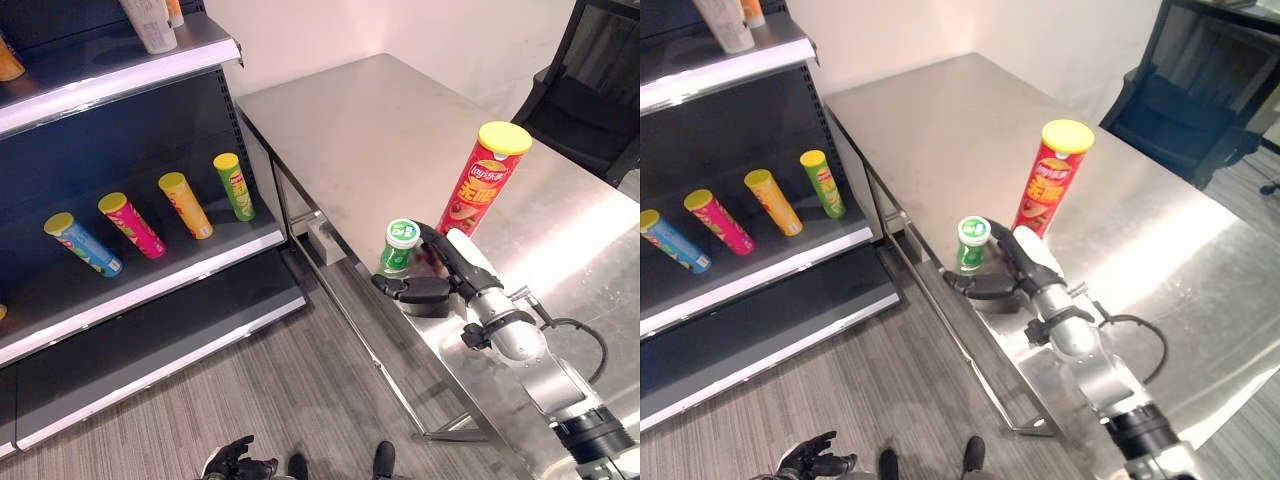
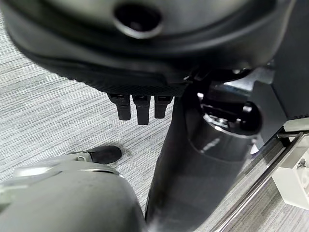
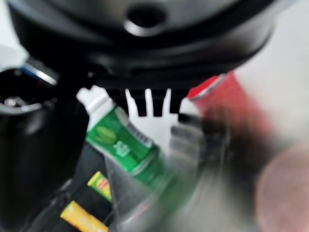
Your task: Put the goods on the table back onto the shelves and tidy them up.
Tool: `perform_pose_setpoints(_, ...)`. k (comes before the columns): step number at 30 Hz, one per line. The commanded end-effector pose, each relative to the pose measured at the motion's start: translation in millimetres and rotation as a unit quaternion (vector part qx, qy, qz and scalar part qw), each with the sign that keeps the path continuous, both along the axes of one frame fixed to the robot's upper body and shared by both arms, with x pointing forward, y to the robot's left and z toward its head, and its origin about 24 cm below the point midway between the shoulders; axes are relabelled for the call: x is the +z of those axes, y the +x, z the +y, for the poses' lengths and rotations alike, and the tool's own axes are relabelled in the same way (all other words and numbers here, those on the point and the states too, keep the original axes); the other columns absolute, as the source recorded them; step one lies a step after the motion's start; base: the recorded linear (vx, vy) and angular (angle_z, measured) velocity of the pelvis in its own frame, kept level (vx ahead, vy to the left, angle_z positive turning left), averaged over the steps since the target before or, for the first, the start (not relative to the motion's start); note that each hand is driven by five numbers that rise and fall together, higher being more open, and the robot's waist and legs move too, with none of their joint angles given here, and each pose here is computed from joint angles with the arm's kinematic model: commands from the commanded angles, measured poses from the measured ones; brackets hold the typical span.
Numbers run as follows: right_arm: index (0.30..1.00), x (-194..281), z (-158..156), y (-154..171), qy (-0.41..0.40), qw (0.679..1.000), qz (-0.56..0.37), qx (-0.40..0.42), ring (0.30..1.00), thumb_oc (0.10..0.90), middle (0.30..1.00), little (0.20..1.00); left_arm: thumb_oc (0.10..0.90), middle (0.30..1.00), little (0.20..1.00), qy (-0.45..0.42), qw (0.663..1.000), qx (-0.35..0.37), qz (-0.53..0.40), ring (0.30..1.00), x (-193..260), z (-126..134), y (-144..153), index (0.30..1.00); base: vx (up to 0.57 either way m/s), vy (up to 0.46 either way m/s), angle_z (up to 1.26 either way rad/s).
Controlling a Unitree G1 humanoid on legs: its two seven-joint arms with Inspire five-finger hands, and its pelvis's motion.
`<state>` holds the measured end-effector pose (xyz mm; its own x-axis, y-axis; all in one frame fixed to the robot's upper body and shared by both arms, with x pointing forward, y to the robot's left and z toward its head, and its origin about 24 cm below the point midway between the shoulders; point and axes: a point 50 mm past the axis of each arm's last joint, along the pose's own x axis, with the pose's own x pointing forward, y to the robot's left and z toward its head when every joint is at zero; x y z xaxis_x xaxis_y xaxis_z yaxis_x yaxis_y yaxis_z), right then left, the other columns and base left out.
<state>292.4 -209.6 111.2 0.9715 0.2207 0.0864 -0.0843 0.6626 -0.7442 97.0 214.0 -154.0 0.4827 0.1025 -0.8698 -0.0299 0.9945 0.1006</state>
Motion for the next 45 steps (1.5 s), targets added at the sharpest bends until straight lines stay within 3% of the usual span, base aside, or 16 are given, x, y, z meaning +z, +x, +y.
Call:
perform_pose_setpoints(1,0.900,49.7,14.5,18.1,0.034,0.993,-0.112,0.011,0.900,0.800,0.900,0.900,0.800,0.900,0.900,0.039,0.998,-0.038,0.044,0.900,-3.1,14.5,-18.3,0.900,0.00,0.000,0.00)
perform_pose_setpoints(19,0.900,53.5,21.3,36.3,0.018,0.991,-0.130,-0.025,0.900,0.800,0.900,0.900,0.800,0.900,0.900,0.048,0.998,-0.032,0.035,0.900,-1.3,15.1,-11.4,0.900,0.00,-0.002,0.03)
perform_pose_setpoints(20,0.851,53.2,22.6,37.5,0.018,0.991,-0.129,-0.025,0.851,0.767,0.851,0.851,0.800,0.900,0.900,0.048,0.998,-0.031,0.034,0.900,-1.3,15.1,-11.1,0.900,0.00,0.000,0.00)
perform_pose_setpoints(21,0.672,53.3,22.8,37.7,0.018,0.991,-0.129,-0.024,0.672,0.648,0.672,0.672,0.800,0.900,0.900,0.048,0.998,-0.031,0.034,0.900,-1.3,15.1,-11.1,0.900,0.00,0.000,0.00)
perform_pose_setpoints(22,0.300,53.2,27.2,39.6,0.020,0.992,-0.126,-0.017,0.300,0.400,0.300,0.300,0.800,0.900,0.900,0.046,0.998,-0.029,0.030,0.900,-0.8,14.2,-9.5,0.900,0.00,0.000,0.00)
perform_pose_setpoints(37,0.300,59.3,9.9,25.0,0.027,0.988,-0.146,-0.031,0.300,0.400,0.300,0.300,0.800,0.900,0.900,0.049,0.998,-0.023,0.023,0.900,1.3,17.3,-6.9,0.900,0.00,0.000,0.00)
perform_pose_setpoints(45,0.300,96.4,19.7,11.7,0.067,0.974,-0.214,0.026,0.300,0.400,0.300,0.300,0.800,0.900,0.900,0.052,0.998,-0.010,0.022,0.900,2.5,23.2,-7.9,0.900,-0.01,-0.019,0.00)
